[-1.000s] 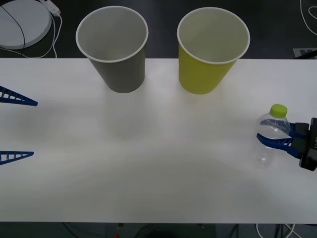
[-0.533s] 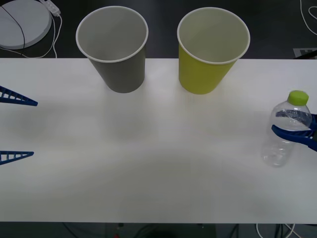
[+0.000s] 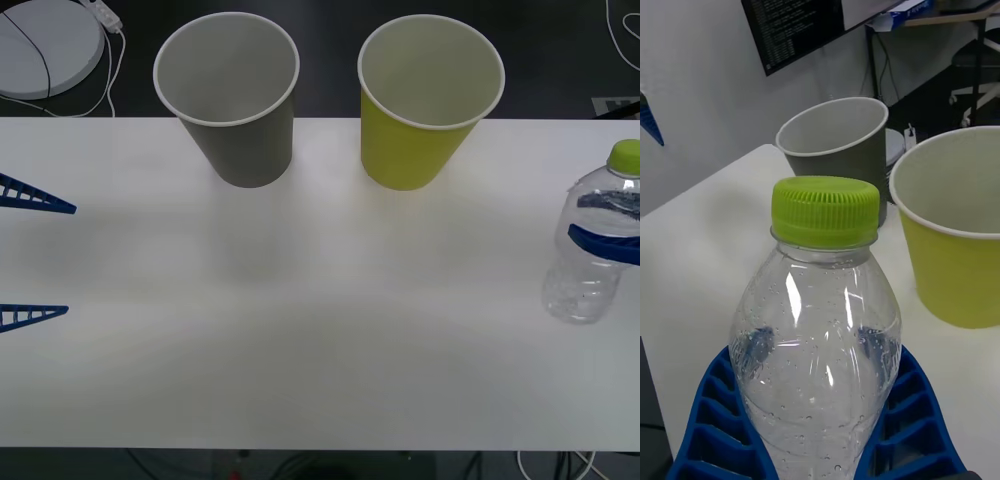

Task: Put the can into the green bin and the plastic bottle into the gray bin

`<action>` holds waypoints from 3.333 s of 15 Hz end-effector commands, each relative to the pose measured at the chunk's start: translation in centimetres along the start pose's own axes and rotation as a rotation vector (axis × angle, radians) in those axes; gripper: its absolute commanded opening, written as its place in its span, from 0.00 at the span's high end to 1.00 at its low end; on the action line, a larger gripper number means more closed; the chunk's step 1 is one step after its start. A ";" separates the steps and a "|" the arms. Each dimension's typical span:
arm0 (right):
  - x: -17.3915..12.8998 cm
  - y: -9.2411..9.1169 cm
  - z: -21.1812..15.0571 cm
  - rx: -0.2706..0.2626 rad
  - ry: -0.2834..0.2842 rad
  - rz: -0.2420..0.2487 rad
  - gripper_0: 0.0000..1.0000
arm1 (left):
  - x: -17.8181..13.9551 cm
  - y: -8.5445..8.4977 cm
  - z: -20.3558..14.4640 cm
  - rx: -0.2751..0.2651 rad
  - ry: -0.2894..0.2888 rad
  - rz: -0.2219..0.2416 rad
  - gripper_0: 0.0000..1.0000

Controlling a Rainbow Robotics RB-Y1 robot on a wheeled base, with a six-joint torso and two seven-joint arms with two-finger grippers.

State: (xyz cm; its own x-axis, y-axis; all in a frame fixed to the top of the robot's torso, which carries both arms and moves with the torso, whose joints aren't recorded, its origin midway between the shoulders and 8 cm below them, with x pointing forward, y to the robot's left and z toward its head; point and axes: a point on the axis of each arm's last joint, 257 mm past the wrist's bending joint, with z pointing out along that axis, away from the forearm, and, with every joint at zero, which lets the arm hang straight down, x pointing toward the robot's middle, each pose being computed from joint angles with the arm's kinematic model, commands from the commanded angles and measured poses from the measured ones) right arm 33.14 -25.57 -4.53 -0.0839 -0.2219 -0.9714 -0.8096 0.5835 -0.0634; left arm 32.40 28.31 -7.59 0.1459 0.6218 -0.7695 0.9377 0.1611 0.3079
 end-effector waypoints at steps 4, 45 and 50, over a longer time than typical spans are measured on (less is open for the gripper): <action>-4.4 0.8 -0.3 -0.008 0.026 0.016 1.00 | 0.0 0.0 0.0 0.000 0.000 0.000 0.00; -23.4 -3.7 25.0 -0.081 0.418 -0.037 1.00 | 0.0 0.0 0.0 0.000 0.000 0.000 0.00; -25.2 -3.8 29.6 -0.046 0.426 -0.018 1.00 | 0.0 0.0 0.0 0.000 0.000 0.000 0.00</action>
State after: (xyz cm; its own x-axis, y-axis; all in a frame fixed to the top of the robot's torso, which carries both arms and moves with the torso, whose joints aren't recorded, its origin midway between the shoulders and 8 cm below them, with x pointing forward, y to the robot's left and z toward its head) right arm 55.10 0.39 13.40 -0.2897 -0.5394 -0.7906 -0.8424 0.5358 -0.0569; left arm 32.40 28.31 -7.59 0.1459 0.6218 -0.7695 0.9377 0.1610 0.3079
